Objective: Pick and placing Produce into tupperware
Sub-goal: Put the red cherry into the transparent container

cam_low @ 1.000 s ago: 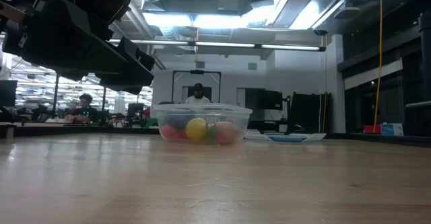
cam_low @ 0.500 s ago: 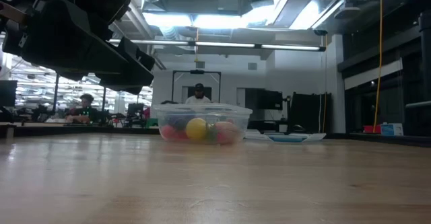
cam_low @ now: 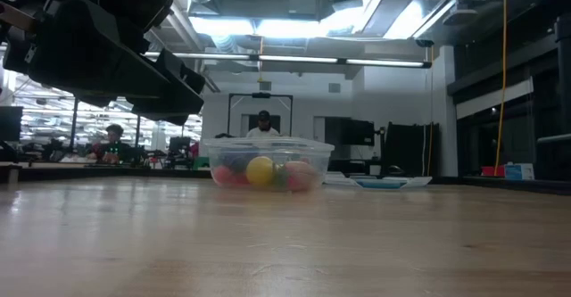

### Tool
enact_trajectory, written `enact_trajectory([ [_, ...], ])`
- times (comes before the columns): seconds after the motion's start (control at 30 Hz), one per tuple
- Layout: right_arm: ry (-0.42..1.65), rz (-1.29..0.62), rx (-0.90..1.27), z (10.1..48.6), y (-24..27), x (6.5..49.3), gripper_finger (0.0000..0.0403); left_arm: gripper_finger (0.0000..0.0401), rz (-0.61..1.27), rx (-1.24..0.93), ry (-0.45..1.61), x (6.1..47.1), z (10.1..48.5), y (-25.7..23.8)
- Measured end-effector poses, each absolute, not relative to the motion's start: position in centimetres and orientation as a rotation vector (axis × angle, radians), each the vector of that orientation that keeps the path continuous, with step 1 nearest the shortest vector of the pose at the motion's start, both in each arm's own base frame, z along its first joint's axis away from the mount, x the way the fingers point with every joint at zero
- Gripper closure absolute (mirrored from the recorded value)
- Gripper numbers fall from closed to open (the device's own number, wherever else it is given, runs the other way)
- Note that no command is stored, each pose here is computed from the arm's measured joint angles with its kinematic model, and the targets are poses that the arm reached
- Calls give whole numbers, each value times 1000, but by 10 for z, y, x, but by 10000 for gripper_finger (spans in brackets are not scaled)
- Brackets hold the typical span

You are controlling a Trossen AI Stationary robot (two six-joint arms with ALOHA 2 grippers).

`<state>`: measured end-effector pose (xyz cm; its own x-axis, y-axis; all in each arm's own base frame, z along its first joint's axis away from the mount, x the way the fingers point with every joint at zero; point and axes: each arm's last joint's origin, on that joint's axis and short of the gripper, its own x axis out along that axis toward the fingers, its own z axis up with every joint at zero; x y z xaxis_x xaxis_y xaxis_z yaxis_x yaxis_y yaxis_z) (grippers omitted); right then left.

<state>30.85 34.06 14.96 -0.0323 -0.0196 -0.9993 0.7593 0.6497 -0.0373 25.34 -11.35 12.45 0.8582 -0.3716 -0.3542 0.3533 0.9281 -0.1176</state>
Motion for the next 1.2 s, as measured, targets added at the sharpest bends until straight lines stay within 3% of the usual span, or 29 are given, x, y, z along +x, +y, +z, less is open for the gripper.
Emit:
enact_trajectory([
  [0.17, 1474, -725, 597, 150, 336, 308, 397, 252, -381, -49, 382, 253, 124, -113],
  [0.43, 1602, -585, 466, 150, 321, 319, 360, 252, -381, -49, 382, 253, 124, -113],
  [0.67, 1668, -504, 427, 175, 315, 327, 396, 252, -381, -49, 382, 253, 124, -113],
  [0.9, 1570, -352, 548, 213, 347, 321, 400, 252, -377, -68, 386, 253, 124, -113],
  [1.2, 1541, -366, 660, 216, 372, 302, 401, 252, -376, -71, 386, 253, 124, -113],
])
